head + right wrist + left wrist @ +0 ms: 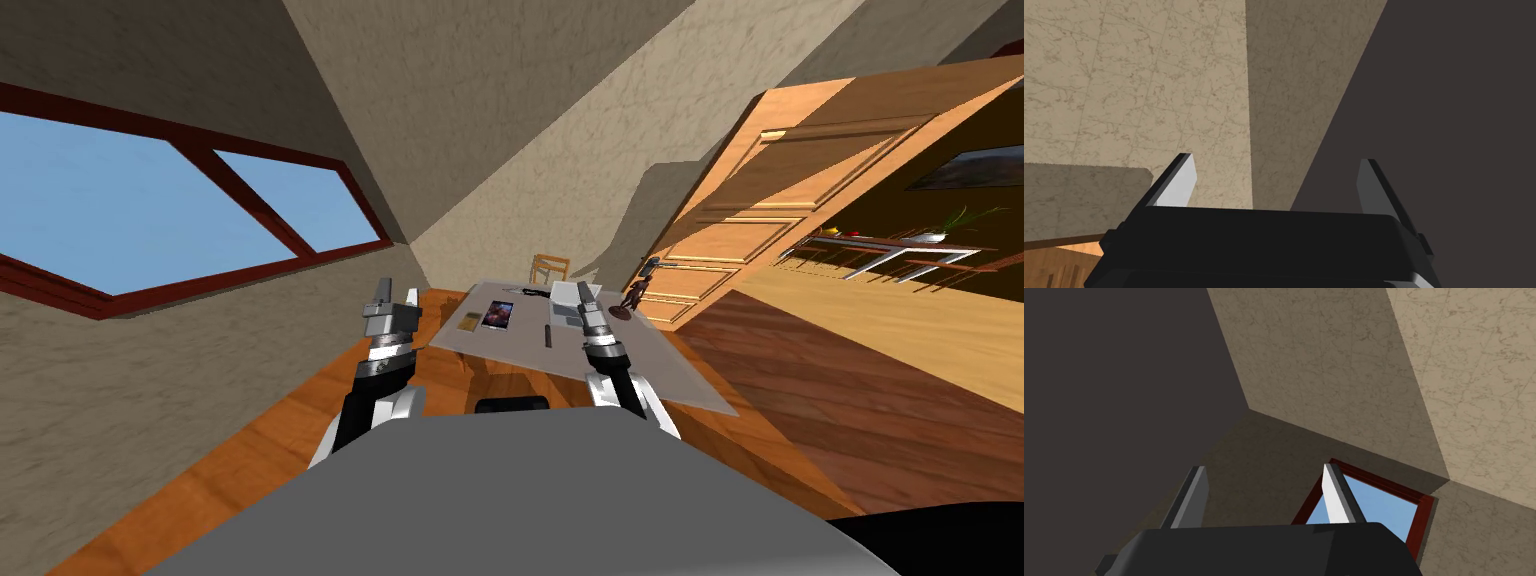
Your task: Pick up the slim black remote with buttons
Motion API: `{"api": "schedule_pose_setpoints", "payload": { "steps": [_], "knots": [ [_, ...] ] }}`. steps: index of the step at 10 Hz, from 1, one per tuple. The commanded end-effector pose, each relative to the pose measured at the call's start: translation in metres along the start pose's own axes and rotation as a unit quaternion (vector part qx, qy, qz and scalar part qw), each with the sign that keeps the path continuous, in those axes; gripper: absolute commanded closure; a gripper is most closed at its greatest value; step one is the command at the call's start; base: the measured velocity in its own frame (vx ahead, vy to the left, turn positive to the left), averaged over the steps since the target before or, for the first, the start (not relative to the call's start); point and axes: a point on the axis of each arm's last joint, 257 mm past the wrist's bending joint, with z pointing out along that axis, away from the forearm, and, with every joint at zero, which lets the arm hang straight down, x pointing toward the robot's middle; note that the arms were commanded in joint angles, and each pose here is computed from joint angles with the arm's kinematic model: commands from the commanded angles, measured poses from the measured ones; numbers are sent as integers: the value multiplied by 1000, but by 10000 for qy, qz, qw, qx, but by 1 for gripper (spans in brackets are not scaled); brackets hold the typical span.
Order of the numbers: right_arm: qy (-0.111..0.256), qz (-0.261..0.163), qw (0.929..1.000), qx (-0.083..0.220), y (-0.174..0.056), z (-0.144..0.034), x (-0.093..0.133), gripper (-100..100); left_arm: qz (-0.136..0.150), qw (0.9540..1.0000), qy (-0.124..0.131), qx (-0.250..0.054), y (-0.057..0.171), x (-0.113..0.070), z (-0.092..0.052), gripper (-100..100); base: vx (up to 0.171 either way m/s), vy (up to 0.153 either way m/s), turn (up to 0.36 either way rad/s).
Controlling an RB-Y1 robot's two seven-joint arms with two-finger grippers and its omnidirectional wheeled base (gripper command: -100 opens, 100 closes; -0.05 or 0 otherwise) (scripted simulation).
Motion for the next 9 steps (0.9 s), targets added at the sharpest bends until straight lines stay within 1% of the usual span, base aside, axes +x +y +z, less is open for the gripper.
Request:
{"api": "schedule_pose_setpoints", "payload": {
  "steps": [1, 2, 3, 4, 5, 6, 7, 8, 9],
  "knots": [
    [260, -502, 9984, 19, -13, -6, 8, -100, 0, 10000, 0, 0, 0, 0, 0, 0, -26, 0, 340],
    [316, -607, 9977, 10, -13, -6, 10, -100, 0, 10000, 0, 0, 0, 0, 0, 0, -20, -9, 117],
    [502, -953, 9942, 33, -25, -11, 16, -100, 1, 10000, 0, -1, 0, 0, 0, 0, -20, -4, 273],
    [548, -1036, 9931, 24, -25, -12, 18, -100, 0, 10000, 0, 0, 0, 0, 0, 0, -15, -9, 108],
    [746, -1394, 9874, 51, -38, -18, 23, -100, 1, 10000, 0, -1, 0, 0, 0, 0, -17, -6, 254],
    [801, -1486, 9856, 40, -38, -18, 26, -100, 0, 10000, 0, 0, 0, 0, 0, 0, -17, -16, 124],
    [1009, -1848, 9776, 69, -53, -26, 30, -100, 1, 10000, 0, -1, 0, 0, 0, 0, -24, -11, 291],
    [1075, -1952, 9748, 55, -54, -26, 33, -100, 0, 10000, 0, 0, 0, 0, 0, 0, -20, -15, 137],
    [1281, -2296, 9648, 90, -70, -35, 36, -100, 1, 10000, 0, -1, 0, 0, 0, 0, -23, -12, 335]
  ]
}}
